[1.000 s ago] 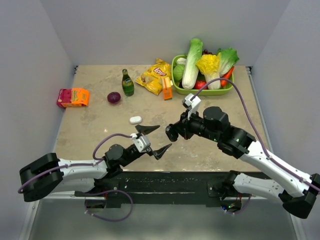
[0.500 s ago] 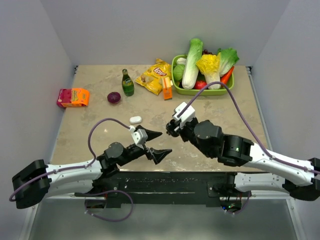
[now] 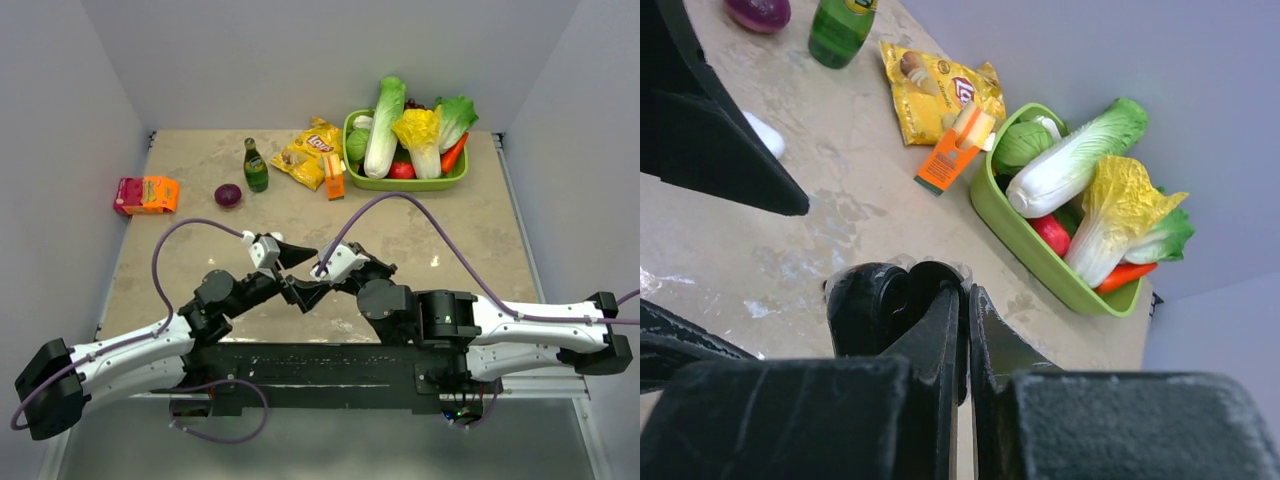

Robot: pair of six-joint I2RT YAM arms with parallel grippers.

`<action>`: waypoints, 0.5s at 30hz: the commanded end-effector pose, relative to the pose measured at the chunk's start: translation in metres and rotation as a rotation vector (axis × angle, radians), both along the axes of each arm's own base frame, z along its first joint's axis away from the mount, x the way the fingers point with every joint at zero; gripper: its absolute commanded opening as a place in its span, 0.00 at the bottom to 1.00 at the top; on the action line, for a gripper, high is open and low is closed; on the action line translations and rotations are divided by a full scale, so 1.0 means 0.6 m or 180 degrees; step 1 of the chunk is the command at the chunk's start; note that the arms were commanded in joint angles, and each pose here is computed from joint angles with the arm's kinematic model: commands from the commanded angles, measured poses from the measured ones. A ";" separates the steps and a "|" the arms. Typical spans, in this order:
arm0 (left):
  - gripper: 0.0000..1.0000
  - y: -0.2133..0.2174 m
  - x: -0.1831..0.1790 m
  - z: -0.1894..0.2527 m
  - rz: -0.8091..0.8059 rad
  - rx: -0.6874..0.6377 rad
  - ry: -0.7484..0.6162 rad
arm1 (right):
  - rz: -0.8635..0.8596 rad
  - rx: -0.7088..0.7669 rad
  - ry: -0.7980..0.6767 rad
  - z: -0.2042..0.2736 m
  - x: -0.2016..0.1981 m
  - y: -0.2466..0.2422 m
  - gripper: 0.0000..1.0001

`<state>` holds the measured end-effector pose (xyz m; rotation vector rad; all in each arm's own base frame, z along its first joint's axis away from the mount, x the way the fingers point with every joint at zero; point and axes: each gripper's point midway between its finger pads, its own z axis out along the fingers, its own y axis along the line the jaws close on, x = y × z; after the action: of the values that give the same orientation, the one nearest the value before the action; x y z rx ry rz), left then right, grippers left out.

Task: Insert the wireless bluetooth earbuds into the charging case
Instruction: Adjust the charging case.

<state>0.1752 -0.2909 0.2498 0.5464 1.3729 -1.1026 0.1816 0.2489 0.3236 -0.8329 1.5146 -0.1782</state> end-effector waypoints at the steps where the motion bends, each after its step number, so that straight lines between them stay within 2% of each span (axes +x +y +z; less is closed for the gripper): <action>1: 1.00 -0.033 -0.017 0.054 -0.0390 0.0013 -0.0200 | 0.0009 0.0175 0.0011 0.017 -0.004 0.004 0.00; 10: 0.98 -0.064 -0.023 0.070 -0.0661 0.0146 -0.0400 | 0.0271 0.0309 0.0186 0.012 -0.017 0.023 0.00; 15: 0.93 -0.074 -0.023 0.076 -0.0736 0.0188 -0.0489 | 0.0289 0.0274 0.0209 0.004 -0.018 0.026 0.00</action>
<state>0.1642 -0.3298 0.2707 0.7823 1.3255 -1.1781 0.1744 0.2621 0.3143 -0.8798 1.5297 -0.0838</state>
